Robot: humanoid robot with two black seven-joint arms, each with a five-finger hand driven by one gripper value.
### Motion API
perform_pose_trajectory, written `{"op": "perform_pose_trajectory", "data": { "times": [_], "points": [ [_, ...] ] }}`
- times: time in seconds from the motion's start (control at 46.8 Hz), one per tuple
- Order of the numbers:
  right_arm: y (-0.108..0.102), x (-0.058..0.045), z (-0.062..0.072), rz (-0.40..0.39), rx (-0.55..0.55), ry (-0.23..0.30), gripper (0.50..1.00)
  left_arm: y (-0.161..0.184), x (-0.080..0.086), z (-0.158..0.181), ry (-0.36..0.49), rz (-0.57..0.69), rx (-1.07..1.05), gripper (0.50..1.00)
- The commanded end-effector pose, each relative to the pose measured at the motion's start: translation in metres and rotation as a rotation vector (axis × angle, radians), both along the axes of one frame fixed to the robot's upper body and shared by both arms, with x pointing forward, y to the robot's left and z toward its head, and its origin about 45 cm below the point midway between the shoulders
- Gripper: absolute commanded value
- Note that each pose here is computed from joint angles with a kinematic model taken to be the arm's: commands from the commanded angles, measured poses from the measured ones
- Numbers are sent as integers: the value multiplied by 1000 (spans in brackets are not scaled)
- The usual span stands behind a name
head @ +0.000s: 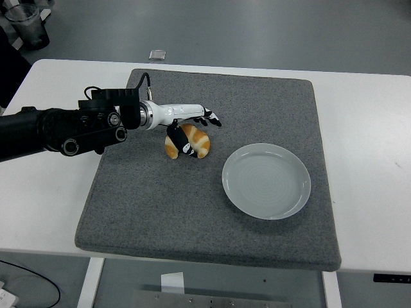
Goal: Place the bread on the plate
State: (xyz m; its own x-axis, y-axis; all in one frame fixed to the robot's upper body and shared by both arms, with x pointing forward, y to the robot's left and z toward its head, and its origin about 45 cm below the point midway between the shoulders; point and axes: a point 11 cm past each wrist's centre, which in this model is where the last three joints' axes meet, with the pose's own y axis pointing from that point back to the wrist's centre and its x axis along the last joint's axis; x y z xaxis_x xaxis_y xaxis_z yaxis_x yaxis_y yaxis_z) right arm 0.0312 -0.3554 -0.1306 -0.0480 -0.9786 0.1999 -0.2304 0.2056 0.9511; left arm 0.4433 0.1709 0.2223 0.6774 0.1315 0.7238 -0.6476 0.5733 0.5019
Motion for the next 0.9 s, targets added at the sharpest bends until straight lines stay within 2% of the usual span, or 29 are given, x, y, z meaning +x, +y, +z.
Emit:
{"op": "perform_pose_trajectory", "data": {
  "times": [0.0, 0.15, 0.427, 0.662, 0.769, 0.876],
  "points": [
    [0, 0, 0, 0, 0, 0, 932, 0, 0, 1, -7, -4, 6, 851],
    [0, 0, 0, 0, 0, 0, 932, 0, 1, 2, -19, -7, 12, 793],
    [0, 0, 0, 0, 0, 0, 932, 4, 2, 4, -26, -8, 22, 836],
    [0, 0, 0, 1, 0, 0, 932, 6, 1, 6, -26, -10, 25, 823],
    [0, 0, 0, 0, 0, 0, 932, 7, 0, 3, -25, -17, 40, 761],
    [0, 0, 0, 0, 0, 0, 932, 7, -1, 3, -30, -27, 53, 645]
  ]
}}
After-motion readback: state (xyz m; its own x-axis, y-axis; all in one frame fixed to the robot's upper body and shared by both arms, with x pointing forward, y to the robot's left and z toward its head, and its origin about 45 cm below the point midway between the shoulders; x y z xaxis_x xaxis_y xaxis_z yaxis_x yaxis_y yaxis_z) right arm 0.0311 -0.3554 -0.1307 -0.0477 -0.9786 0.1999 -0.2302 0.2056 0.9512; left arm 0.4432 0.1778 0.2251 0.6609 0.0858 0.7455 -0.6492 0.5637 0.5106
